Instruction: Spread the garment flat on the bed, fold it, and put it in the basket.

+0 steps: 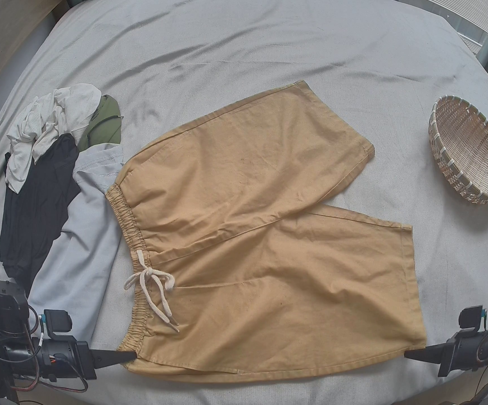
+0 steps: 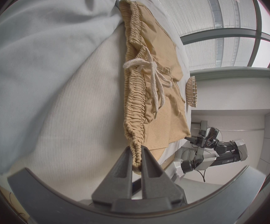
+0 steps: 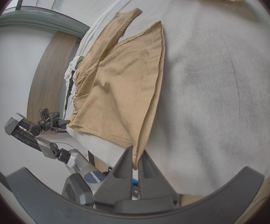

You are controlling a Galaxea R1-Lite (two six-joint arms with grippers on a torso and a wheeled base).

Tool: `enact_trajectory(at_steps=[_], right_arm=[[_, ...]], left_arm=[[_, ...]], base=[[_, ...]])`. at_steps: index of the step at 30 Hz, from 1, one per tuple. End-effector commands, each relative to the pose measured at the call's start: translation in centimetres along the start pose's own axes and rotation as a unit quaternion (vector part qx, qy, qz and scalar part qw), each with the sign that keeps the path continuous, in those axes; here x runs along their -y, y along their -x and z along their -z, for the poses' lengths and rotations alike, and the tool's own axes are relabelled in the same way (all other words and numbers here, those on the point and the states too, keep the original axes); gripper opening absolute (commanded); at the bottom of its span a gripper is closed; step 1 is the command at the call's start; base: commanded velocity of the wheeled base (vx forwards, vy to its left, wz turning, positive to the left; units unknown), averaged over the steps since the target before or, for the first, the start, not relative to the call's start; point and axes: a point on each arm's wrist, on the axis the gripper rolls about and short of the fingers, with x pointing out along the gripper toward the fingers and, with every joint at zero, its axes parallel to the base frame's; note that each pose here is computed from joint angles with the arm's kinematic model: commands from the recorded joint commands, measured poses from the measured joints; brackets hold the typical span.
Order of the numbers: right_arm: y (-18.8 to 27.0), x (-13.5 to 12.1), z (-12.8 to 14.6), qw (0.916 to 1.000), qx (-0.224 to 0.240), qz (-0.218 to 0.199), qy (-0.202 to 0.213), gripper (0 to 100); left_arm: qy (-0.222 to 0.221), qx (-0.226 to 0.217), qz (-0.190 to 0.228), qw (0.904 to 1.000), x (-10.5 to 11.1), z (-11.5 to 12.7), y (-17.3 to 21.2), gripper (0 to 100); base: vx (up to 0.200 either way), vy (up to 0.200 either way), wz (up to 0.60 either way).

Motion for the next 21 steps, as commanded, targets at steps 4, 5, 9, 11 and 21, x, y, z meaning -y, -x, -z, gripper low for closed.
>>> enact_trajectory(at_steps=[4,5,9,11,21], right_arm=[[2.2,-0.8,1.7,0.9990,0.033,-0.012,0.027,0],[2.3,-0.9,1.5,0.9989,0.036,-0.012,0.027,0],[2.6,-1.5,-0.2,0.9972,0.063,-0.018,0.036,0],[3.1,-2.3,-2.2,0.9942,0.093,-0.026,0.048,0],[4.1,-5.4,-11.7,0.9782,0.186,-0.049,0.078,0]], left_arm=[[-0.022,0.002,0.008,0.9997,1.0,1.9,1.8,0],[-0.020,0.000,0.007,0.9998,1.1,2.2,2.1,0],[-0.027,0.010,0.011,0.9995,1.4,2.0,2.3,0],[-0.040,0.026,0.016,0.9987,1.8,1.2,2.4,0],[-0.090,0.124,0.049,0.9869,5.5,-4.7,3.5,0]], base=[[0.000,0.000,0.00],[0.000,0.000,0.00],[0.000,0.000,0.00],[0.000,0.000,0.00],[0.000,0.000,0.00]])
